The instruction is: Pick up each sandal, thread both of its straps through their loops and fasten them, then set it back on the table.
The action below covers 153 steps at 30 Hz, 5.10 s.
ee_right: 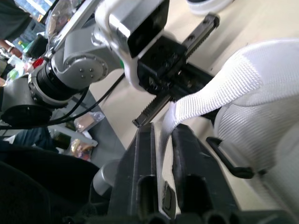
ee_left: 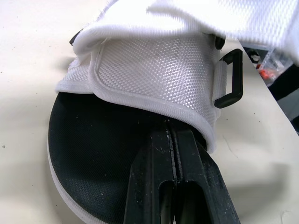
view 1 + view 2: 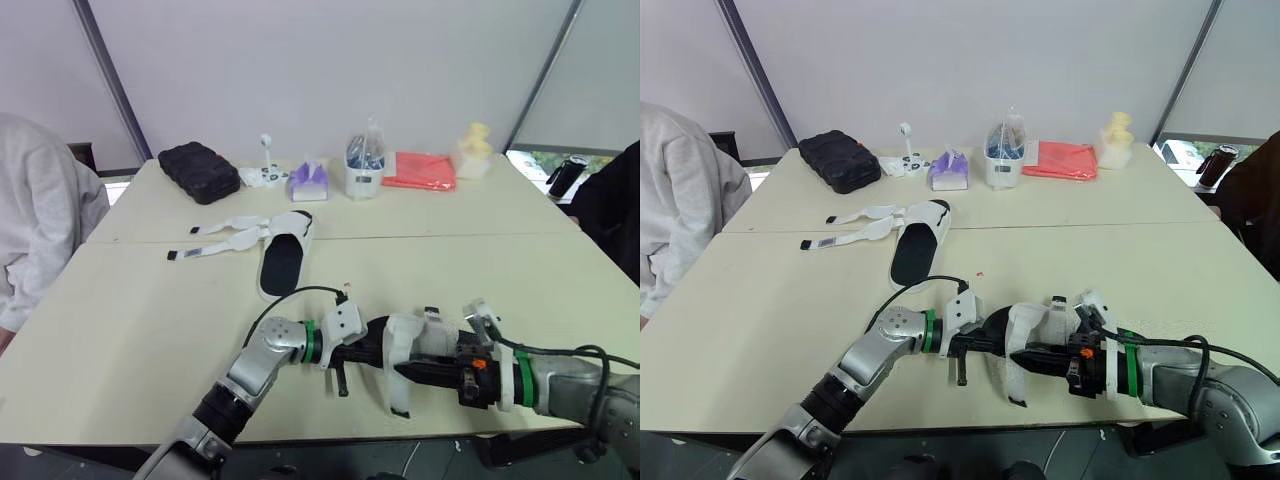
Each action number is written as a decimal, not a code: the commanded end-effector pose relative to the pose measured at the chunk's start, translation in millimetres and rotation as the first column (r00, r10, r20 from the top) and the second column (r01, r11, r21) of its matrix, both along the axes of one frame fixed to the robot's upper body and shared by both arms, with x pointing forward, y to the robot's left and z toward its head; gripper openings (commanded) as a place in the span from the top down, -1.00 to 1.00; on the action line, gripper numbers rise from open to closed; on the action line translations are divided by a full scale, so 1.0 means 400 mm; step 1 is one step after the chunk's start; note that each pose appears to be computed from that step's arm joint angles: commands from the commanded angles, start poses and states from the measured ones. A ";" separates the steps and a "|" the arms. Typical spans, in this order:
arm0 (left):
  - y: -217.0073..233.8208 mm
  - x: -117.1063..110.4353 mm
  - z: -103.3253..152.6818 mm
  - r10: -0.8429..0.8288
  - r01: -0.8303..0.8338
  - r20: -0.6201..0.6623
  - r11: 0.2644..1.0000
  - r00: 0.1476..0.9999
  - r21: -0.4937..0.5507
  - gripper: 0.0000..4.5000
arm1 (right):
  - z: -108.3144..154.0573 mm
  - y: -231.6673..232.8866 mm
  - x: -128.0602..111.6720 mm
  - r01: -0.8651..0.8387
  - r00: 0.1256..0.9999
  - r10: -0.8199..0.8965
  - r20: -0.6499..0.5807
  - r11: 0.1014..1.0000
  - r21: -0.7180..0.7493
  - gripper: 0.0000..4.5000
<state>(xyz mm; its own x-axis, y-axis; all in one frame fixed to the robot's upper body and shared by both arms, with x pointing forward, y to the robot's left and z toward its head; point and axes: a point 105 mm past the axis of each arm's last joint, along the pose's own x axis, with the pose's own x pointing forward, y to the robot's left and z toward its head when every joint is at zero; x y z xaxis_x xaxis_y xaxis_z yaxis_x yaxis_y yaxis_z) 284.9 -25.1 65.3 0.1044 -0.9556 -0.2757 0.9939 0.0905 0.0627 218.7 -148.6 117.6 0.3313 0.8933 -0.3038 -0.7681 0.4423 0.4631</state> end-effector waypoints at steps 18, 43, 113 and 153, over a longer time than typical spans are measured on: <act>0.018 0.004 -0.065 0.045 -0.040 -0.064 0.996 0.997 0.086 1.00 | 0.130 -0.057 0.091 0.117 0.993 -0.108 -0.056 0.969 0.218 1.00; 0.022 0.007 -0.065 0.052 -0.047 -0.058 0.995 0.997 0.089 1.00 | 0.130 -0.107 0.153 0.111 0.994 -0.111 -0.008 0.983 0.146 1.00; 0.021 0.009 -0.077 0.068 -0.060 -0.087 0.994 0.994 0.092 1.00 | 0.053 -0.020 0.068 0.021 1.000 -0.021 0.021 1.000 0.010 0.99; 0.021 0.007 -0.079 0.072 -0.064 -0.092 0.994 0.993 0.087 1.00 | 0.073 -0.044 0.089 0.061 0.997 -0.057 -0.049 0.996 0.071 0.99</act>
<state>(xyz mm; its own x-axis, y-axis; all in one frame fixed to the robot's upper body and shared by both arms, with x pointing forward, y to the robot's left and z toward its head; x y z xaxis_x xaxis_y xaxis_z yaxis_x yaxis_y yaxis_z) 286.6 -28.5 64.7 0.1036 -0.9588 -0.2644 0.9945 0.0956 0.0430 255.5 -167.0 138.1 0.3691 0.8847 -0.2848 -0.6998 0.4662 0.5412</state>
